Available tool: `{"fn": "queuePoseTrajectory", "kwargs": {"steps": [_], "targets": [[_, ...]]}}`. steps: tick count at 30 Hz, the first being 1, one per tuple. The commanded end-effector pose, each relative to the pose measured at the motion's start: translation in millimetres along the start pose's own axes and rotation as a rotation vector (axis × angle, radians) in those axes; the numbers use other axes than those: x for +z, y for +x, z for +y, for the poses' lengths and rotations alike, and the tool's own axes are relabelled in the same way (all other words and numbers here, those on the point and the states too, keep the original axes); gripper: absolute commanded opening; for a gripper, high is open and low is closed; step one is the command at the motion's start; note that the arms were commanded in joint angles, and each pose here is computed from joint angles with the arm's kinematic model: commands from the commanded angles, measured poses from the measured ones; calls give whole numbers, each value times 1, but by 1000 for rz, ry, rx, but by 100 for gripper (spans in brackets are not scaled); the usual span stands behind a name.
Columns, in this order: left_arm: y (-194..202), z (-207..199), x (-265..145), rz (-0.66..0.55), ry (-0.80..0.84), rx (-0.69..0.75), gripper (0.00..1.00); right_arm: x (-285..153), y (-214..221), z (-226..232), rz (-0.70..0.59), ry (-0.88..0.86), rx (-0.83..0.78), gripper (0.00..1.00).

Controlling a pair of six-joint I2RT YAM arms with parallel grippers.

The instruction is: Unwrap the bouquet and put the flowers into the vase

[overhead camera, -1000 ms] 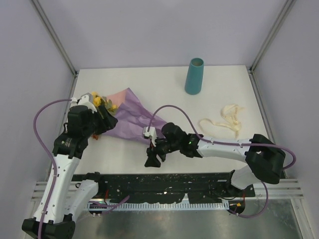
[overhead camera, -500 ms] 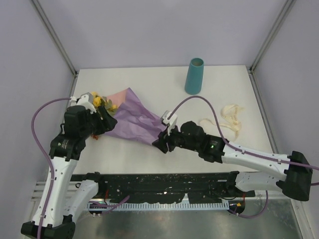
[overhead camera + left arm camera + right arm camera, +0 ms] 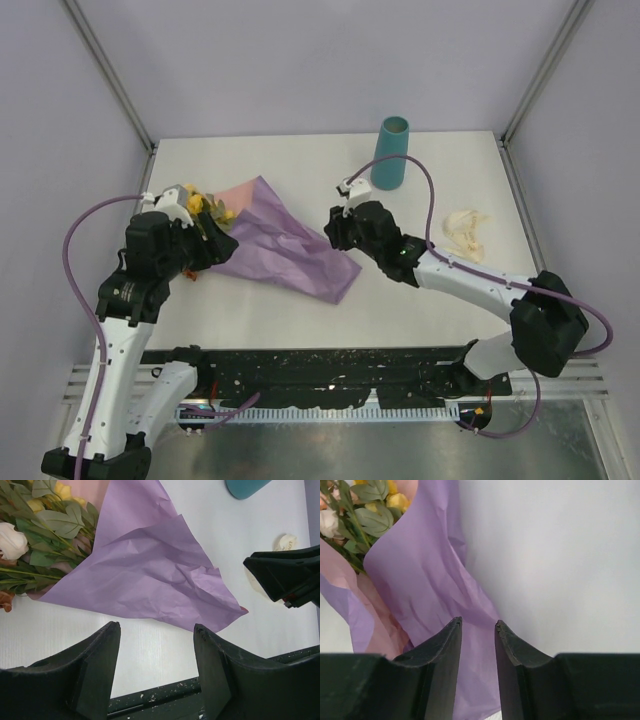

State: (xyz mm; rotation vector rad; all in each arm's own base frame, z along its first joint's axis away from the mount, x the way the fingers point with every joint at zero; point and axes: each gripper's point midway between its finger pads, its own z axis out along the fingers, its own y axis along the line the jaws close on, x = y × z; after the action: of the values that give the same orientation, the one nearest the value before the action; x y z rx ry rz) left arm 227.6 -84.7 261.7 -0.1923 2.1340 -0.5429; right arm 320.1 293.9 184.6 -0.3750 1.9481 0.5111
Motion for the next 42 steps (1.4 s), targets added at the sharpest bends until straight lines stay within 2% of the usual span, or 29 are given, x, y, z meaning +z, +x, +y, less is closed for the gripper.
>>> {"fn": "queuePoseTrajectory", "kwargs": {"steps": [1, 6, 11, 16, 20, 25, 26, 31, 35, 39, 42], "targets": [[-6, -6, -8, -21, 28, 25, 64, 9, -15, 51, -28, -251, -29, 38], [-13, -9, -16, -44, 26, 32, 64, 3, 19, 98, 52, -446, -125, 38], [-17, -17, -19, -38, 53, 28, 63, -28, 66, 154, 146, -604, -271, 39], [-17, -9, -13, -34, 18, 39, 63, -35, 122, 162, 245, -606, -274, 40], [-3, 1, 2, 7, -11, 6, 62, -33, 149, 159, 302, -566, -285, 42], [31, 15, 28, 49, -18, -100, 61, -29, 139, 146, 270, -473, -295, 51], [39, 20, 32, 68, -30, -121, 60, -25, 129, 138, 237, -411, -297, 52], [75, 39, 52, 151, -86, -208, 58, -36, 85, 124, 81, -355, -352, 61], [94, 52, 68, 173, -122, -261, 57, -32, 65, 108, -17, -278, -472, 69], [105, 64, 79, 192, -162, -269, 57, -17, 60, 89, -41, -184, -621, 75], [110, 69, 85, 214, -187, -285, 56, -6, 62, 85, -24, -186, -651, 78]]}}
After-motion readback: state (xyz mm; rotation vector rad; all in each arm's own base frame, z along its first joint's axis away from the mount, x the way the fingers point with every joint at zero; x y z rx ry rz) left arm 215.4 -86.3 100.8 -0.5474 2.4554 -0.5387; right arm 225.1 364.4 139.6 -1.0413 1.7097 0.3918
